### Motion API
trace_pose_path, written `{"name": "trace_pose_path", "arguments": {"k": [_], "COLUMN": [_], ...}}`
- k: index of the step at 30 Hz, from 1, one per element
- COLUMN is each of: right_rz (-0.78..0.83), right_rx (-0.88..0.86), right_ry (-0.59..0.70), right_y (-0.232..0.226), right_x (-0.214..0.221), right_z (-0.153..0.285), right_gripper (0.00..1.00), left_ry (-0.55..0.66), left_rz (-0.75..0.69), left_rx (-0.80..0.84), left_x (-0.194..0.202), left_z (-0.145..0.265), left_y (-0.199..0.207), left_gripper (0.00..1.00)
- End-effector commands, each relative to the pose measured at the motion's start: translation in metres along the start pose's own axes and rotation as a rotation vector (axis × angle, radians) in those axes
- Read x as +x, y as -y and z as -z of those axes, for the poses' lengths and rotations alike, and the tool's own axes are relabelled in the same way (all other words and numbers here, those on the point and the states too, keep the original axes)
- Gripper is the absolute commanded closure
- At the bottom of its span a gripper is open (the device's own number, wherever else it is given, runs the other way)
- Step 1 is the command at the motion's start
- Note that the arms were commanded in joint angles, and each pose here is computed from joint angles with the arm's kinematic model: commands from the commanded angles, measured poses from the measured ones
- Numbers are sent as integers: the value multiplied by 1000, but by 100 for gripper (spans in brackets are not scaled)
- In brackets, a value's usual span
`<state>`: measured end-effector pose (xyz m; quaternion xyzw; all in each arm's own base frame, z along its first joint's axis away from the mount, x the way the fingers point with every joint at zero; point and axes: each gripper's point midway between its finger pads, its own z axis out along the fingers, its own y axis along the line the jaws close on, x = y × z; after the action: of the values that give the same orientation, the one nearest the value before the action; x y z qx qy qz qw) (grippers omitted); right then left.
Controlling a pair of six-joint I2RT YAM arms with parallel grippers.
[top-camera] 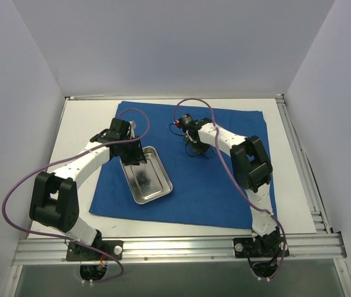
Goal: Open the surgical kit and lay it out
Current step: Place the medical item in the surgical kit.
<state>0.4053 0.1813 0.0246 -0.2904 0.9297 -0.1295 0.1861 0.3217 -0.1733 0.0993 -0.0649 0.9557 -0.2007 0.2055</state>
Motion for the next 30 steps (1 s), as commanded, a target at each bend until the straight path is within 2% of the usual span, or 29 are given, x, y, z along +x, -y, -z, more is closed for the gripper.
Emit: {"name": "trace_pose_path", "arguments": {"k": [1,4,8,10,13,16,19,23,30], "right_rz": [9,4,-7,-11,-20,-32,-66,-159,-313], "right_rx": [17,22,22,24,30,25,16,-4,-65], "right_ry": [-22,-26,-12,-7,9,34,95,233,402], "right_y": [3,4,5,6,8,9,12,27,46], "right_x": [0,0,-4,-6,-9,-15,-26,-45,-45], "right_z": [2,0,1,2,6,11,25,67,120], "right_gripper": [91,89,77,74,63,60,57,53,48], "left_ry": [21,20,-10,-25,-41,-50,-57,-60,-95], "left_rz": [-14,-12,-6,1,4,11,12,17,29], "left_rx": [40,40,34,29,27,8,-18,-55,-117], "left_x": [-13,-12,-8,-6,-3,-1,-1,-3,-4], "left_z": [7,6,2,-1,-5,-6,-6,-5,-11], "left_y": [9,8,5,3,2,-2,-5,-10,-17], "left_gripper": [55,55,55,55,55,55,55,55,55]}}
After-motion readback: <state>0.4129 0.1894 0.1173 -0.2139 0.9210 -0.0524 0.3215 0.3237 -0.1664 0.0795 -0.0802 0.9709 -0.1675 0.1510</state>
